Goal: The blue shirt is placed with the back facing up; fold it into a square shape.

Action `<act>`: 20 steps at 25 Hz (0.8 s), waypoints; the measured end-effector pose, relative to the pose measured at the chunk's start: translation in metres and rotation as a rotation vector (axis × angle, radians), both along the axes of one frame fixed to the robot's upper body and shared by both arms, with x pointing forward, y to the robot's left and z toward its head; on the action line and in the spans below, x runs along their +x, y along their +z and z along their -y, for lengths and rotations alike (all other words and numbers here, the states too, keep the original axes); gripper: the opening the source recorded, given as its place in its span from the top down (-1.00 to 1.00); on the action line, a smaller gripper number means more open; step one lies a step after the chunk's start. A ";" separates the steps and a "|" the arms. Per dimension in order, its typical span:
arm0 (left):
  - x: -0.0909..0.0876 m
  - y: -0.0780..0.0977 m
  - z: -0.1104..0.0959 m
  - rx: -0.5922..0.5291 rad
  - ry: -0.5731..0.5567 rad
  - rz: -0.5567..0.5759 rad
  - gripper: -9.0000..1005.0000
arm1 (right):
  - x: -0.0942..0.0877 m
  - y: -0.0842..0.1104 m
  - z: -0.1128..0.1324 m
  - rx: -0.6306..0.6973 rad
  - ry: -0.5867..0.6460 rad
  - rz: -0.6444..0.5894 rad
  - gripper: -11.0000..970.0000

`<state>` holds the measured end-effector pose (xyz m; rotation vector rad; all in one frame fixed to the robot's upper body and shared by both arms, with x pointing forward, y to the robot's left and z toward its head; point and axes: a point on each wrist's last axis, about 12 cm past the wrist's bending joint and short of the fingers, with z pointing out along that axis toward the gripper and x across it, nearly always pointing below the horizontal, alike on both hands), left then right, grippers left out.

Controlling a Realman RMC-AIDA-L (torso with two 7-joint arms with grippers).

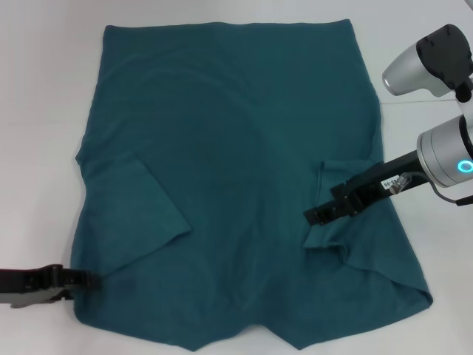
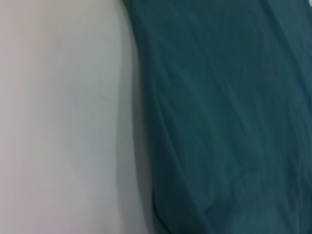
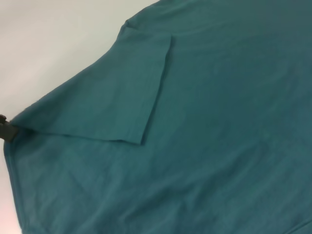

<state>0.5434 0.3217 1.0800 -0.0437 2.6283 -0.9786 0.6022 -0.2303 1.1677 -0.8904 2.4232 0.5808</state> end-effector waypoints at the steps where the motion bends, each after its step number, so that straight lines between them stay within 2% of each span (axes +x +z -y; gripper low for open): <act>1: 0.002 0.000 0.003 0.009 -0.012 -0.002 -0.24 | 0.000 0.000 0.000 0.000 -0.002 -0.001 -0.72; 8: 0.004 -0.004 0.006 0.055 -0.014 -0.024 0.35 | -0.001 -0.002 0.003 0.002 -0.011 -0.004 -0.73; 20: 0.006 -0.001 0.005 0.065 -0.018 -0.013 0.83 | -0.002 -0.003 0.003 0.010 -0.021 -0.011 -0.72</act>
